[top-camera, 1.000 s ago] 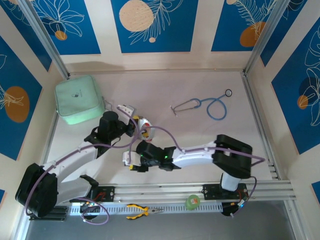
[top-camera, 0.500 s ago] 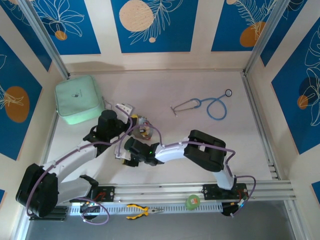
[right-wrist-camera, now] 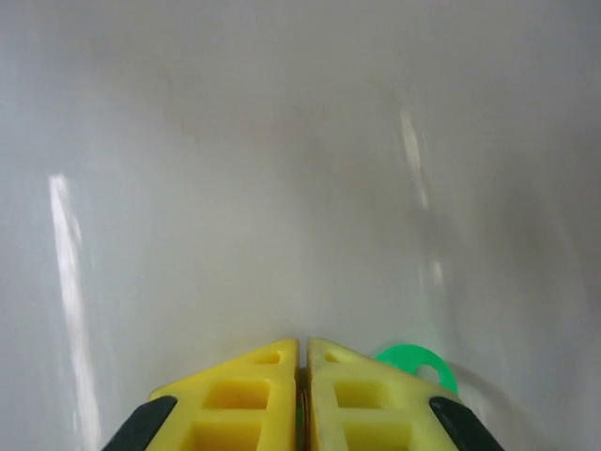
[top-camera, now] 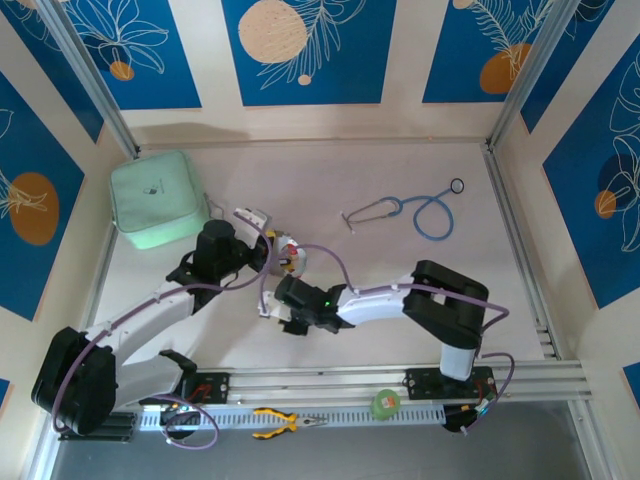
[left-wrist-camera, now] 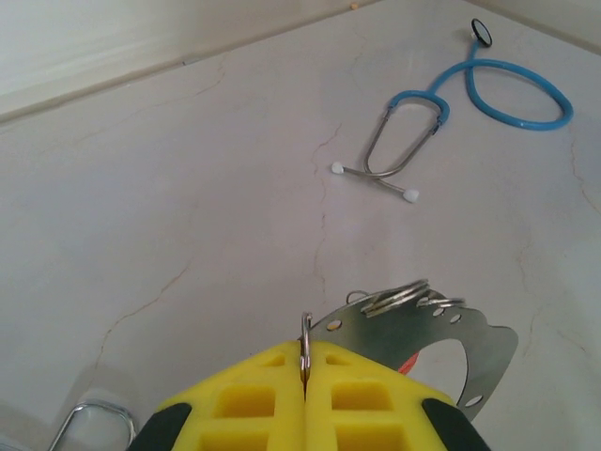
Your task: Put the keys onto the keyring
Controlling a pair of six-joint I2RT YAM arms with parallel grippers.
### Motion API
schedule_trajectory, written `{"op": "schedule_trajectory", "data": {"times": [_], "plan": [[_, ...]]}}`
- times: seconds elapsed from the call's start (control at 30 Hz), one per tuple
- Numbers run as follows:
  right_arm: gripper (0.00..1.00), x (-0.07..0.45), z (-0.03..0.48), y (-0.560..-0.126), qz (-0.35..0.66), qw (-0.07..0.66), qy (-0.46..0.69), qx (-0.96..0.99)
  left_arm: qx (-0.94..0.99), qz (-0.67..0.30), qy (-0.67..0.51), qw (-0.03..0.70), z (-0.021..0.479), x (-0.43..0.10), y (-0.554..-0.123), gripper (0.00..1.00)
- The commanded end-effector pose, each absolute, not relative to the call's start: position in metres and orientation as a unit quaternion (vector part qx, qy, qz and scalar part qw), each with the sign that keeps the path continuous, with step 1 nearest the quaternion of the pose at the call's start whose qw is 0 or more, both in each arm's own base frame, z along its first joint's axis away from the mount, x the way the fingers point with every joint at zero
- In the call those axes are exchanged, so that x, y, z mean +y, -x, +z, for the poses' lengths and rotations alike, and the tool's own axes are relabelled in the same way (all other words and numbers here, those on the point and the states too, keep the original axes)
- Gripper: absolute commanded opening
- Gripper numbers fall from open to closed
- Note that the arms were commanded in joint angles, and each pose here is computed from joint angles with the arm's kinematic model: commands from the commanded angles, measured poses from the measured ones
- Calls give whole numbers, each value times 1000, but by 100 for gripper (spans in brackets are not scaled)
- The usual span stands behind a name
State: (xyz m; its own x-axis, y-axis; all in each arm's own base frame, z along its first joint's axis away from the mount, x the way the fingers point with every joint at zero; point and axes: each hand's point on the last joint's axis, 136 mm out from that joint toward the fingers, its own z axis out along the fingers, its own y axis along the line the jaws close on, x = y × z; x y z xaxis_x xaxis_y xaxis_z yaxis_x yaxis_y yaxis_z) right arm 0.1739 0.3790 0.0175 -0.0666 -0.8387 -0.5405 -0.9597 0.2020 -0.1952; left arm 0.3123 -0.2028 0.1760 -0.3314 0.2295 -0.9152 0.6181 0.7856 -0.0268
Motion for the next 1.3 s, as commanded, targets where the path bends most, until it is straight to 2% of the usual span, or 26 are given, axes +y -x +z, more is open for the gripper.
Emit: {"op": "schedule_trajectory", "data": {"times": [0.0,0.07,0.13,0.23,0.37,0.53,0.63,0.77,1.03,1.27], "plan": [[12,324,3,-170,58,223,610,759,781,-191,-287,520,185,-208,-313,0],[20,320,16,-170,80,228,589,772,779,-192,-293,520,185,-209,-312,0],[32,322,38,-171,107,243,558,786,778,-192,-302,517,183,-211,-309,0],[40,322,70,-177,147,268,486,819,778,-180,-307,517,181,-211,-309,0],[41,302,83,-177,146,243,346,894,778,-177,-308,518,181,-211,-309,0],[38,256,81,-170,63,136,120,981,777,-180,-311,516,181,-213,-308,0],[38,269,83,-164,76,104,107,986,778,-180,-312,515,181,-213,-307,0],[40,285,73,-156,118,24,62,991,777,-179,-312,517,183,-213,-307,0],[40,296,65,-161,204,-62,-89,973,773,-181,-318,518,186,-215,-304,0],[33,285,50,-152,148,-101,-178,967,767,-187,-318,524,194,-216,-303,0]]}}
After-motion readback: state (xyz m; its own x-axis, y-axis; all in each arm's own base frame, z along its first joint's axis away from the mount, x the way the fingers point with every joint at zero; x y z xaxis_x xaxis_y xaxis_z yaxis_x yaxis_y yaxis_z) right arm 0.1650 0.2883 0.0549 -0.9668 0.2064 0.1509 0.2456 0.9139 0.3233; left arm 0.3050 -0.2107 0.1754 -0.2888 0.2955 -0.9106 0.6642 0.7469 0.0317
